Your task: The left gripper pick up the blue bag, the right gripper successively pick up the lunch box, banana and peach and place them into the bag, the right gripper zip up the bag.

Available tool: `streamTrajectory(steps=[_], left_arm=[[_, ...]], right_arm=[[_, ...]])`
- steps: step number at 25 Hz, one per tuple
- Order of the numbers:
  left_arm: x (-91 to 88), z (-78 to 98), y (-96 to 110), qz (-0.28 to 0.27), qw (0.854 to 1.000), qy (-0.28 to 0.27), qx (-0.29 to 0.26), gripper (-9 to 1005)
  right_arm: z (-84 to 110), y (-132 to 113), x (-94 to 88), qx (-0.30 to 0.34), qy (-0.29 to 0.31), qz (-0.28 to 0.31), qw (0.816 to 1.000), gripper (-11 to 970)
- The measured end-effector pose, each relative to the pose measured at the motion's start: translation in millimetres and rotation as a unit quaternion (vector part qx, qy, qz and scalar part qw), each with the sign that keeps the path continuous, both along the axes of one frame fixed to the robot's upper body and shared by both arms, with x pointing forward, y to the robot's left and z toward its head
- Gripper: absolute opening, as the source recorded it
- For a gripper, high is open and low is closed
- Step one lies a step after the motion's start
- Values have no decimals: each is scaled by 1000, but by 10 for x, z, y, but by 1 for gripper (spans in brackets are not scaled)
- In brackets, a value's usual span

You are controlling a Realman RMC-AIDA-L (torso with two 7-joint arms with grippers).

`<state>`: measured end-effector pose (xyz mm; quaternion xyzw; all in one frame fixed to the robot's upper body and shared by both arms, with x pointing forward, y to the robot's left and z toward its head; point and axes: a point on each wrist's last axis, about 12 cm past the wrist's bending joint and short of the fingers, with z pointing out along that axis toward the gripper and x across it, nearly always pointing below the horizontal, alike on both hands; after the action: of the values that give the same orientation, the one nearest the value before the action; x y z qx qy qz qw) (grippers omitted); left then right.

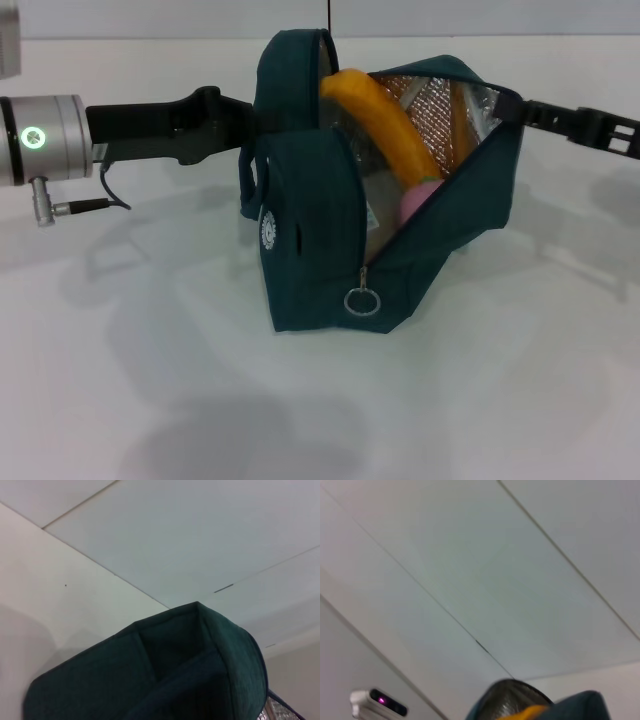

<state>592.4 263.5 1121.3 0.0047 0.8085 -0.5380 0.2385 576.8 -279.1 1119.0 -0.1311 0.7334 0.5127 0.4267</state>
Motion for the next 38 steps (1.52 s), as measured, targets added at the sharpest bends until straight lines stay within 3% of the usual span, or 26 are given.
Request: streamTrajectory(steps=[11, 18, 23, 26, 31, 38], left_arm=[[-8, -7, 15, 1, 1000, 0, 1, 32], [-15, -14, 23, 2, 1000, 1, 1, 32], [-25, -14, 16, 1, 1000, 1, -5, 32], [-31, -15, 1, 0, 1000, 0, -9, 32], [-32, -11, -5, 1, 1000, -4, -13, 32], [-41, -31, -30, -1, 1000, -3, -18, 32]], right_arm=[[57, -112, -179, 39, -49, 18, 998, 769], [-80, -239, -659, 30, -154, 61, 986, 767], [-302, -216, -988, 17, -185, 99, 978, 765], [-421, -123, -1089, 3, -188, 139, 972, 760], [-560, 109, -1054, -10, -178, 170, 969, 753], [-648, 434, -752, -43, -154, 166, 973, 743]])
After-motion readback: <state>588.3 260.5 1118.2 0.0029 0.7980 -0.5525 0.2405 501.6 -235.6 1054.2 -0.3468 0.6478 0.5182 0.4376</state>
